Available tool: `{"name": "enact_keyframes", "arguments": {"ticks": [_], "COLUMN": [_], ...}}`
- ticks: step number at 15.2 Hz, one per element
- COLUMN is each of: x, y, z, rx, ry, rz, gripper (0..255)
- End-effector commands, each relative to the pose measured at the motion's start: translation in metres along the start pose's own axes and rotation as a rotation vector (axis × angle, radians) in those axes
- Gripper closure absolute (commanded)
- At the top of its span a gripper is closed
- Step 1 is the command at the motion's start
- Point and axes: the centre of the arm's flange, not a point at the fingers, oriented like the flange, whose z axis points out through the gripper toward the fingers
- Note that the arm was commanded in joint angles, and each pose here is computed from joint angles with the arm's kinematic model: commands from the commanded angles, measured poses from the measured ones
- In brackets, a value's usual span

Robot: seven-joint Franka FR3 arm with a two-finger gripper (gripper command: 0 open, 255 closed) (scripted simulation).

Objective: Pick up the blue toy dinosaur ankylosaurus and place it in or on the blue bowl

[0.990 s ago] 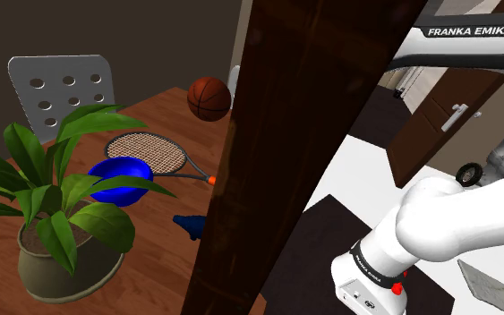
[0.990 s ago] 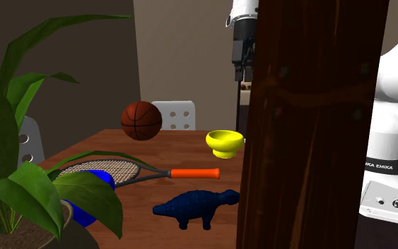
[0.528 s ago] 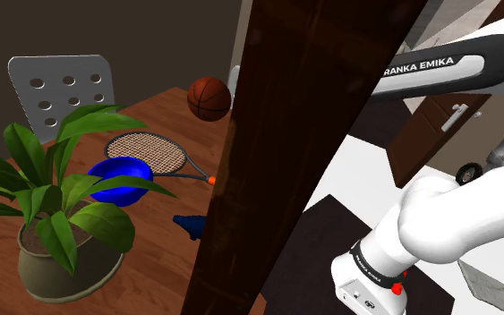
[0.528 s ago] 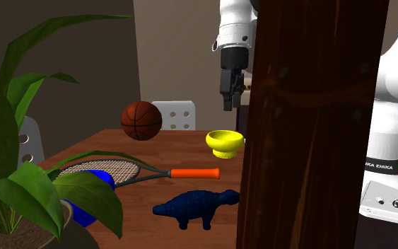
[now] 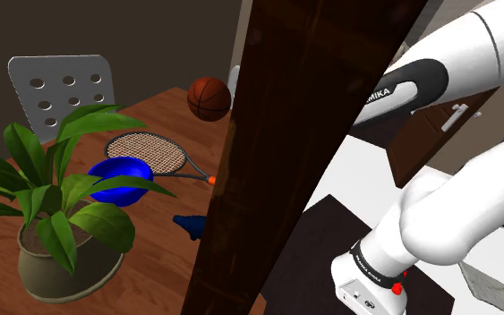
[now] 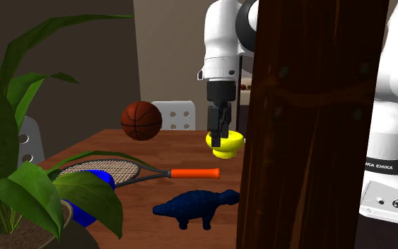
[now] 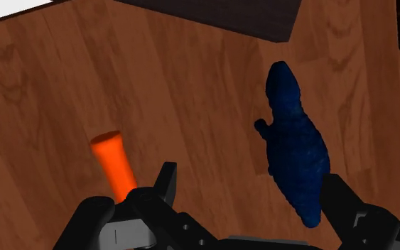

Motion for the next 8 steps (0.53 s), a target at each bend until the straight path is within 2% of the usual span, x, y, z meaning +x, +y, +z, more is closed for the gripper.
{"name": "enact_keyframes", "arguments": {"ticks": [1, 8], "x": [0.002, 0.015], "y": [-0.014, -0.064], "z": [0.023, 0.100], "rx": [0.002, 0.007], "ry": [-0.004, -0.021], "rz": [-0.020, -0.087], "gripper": [0, 0]}}
